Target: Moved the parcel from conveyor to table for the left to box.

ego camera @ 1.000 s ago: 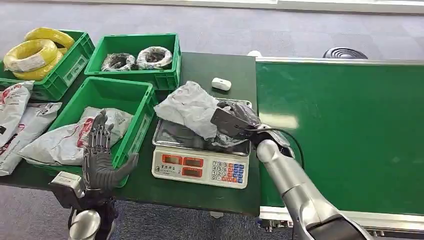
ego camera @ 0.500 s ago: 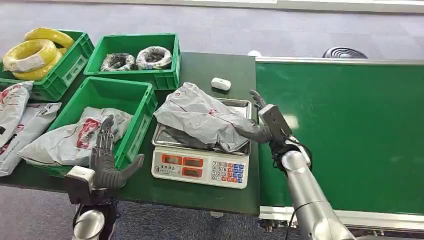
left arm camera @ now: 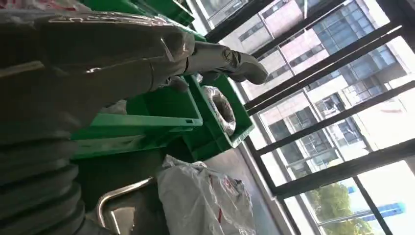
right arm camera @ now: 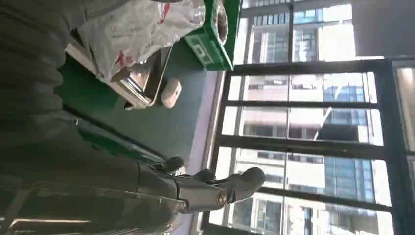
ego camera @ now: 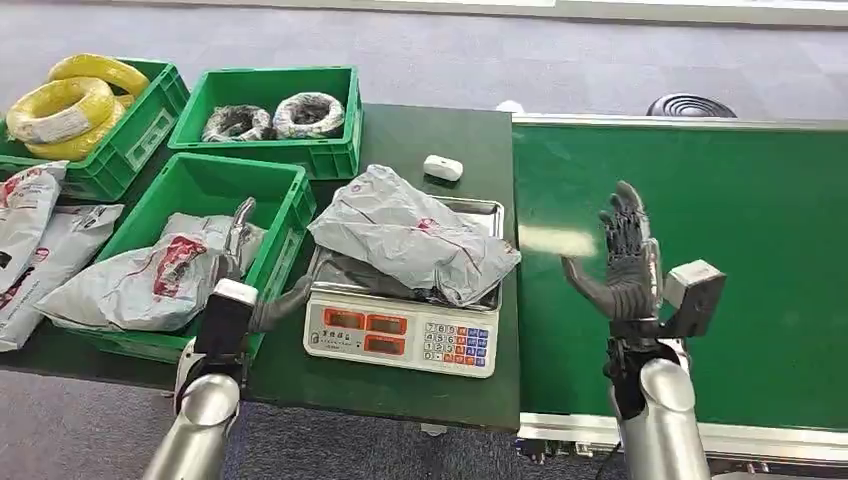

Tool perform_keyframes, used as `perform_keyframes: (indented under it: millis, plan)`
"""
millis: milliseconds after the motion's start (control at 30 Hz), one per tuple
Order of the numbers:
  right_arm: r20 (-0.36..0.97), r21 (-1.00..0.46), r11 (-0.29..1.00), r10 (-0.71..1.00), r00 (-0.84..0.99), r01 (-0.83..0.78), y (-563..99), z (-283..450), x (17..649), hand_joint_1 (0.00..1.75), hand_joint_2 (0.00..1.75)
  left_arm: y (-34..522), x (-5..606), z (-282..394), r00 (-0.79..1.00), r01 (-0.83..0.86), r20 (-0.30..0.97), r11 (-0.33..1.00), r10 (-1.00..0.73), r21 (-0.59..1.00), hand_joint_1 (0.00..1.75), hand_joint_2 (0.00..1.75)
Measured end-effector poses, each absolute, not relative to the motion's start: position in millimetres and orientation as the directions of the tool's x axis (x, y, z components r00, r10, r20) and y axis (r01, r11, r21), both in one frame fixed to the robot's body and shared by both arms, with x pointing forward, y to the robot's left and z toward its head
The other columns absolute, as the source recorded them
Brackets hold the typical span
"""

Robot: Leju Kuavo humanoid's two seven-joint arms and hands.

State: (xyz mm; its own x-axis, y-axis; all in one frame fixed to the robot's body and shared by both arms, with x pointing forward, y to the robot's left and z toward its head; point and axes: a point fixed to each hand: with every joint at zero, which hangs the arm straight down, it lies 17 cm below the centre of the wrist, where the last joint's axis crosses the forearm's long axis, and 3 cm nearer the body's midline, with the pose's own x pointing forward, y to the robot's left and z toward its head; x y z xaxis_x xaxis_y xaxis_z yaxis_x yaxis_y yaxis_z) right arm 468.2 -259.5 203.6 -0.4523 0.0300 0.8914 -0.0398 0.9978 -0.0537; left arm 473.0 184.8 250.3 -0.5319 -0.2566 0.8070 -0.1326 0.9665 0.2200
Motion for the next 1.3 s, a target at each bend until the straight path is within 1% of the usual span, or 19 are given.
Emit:
perform_keyframes:
  millis: [133,233,400,600,867,1033,1167,1200,1233,1267,1300]
  plan:
    - [0.876,-0.08,0.995,0.102,-0.472,0.065,-280.6,202.5,445.7,0.0,1.75,175.5,484.7,259.6,-0.545,-0.148,0.776,0.947,-0.318,0.284,0.0,1.75]
    - [0.876,-0.113,0.985,0.16,-0.455,0.129,-281.2,190.2,421.3,0.0,1.75,160.5,504.0,269.4,-0.541,-0.158,0.741,0.913,-0.398,0.375,0.0,1.75]
    - [0.894,-0.134,0.983,0.175,-0.414,0.125,-263.4,167.5,399.1,0.0,1.75,121.3,538.3,289.6,-0.544,-0.095,0.717,0.881,-0.436,0.464,0.0,1.75]
    - [0.897,-0.126,0.984,0.166,-0.41,0.123,-259.6,165.2,393.2,0.0,1.75,101.6,549.6,289.1,-0.539,-0.055,0.709,0.859,-0.454,0.508,0.0,1.75]
    - [0.882,-0.078,0.989,0.128,-0.454,0.128,-256.5,186.2,393.7,0.0,1.75,24.3,563.7,272.6,-0.508,0.124,0.714,0.779,-0.482,0.615,0.0,1.75]
    - [0.872,-0.059,0.989,0.116,-0.475,0.134,-255.0,196.9,397.0,0.0,1.75,-20.8,552.1,228.4,-0.469,0.26,0.702,0.676,-0.536,0.69,0.0,1.75]
    - [0.868,-0.047,0.99,0.108,-0.485,0.136,-253.8,202.2,397.1,0.0,1.75,-35.9,542.7,202.8,-0.45,0.31,0.696,0.634,-0.559,0.709,0.0,1.75]
    - [0.867,-0.042,0.99,0.104,-0.488,0.137,-254.2,203.3,397.1,0.0,1.75,-39.2,540.5,198.0,-0.447,0.322,0.696,0.625,-0.562,0.711,0.07,1.75]
    - [0.866,-0.04,0.99,0.102,-0.49,0.136,-253.7,204.5,397.3,0.0,1.75,-41.4,538.4,191.9,-0.44,0.337,0.697,0.615,-0.566,0.713,1.13,1.75]
    - [0.865,-0.038,0.99,0.1,-0.491,0.135,-253.1,205.2,397.5,0.0,1.75,-44.6,535.7,185.1,-0.429,0.355,0.698,0.604,-0.573,0.714,1.57,1.75]
    - [0.865,-0.037,0.99,0.099,-0.492,0.134,-252.9,205.3,397.6,0.0,1.75,-47.3,533.2,179.3,-0.421,0.367,0.696,0.592,-0.582,0.717,1.69,1.75]
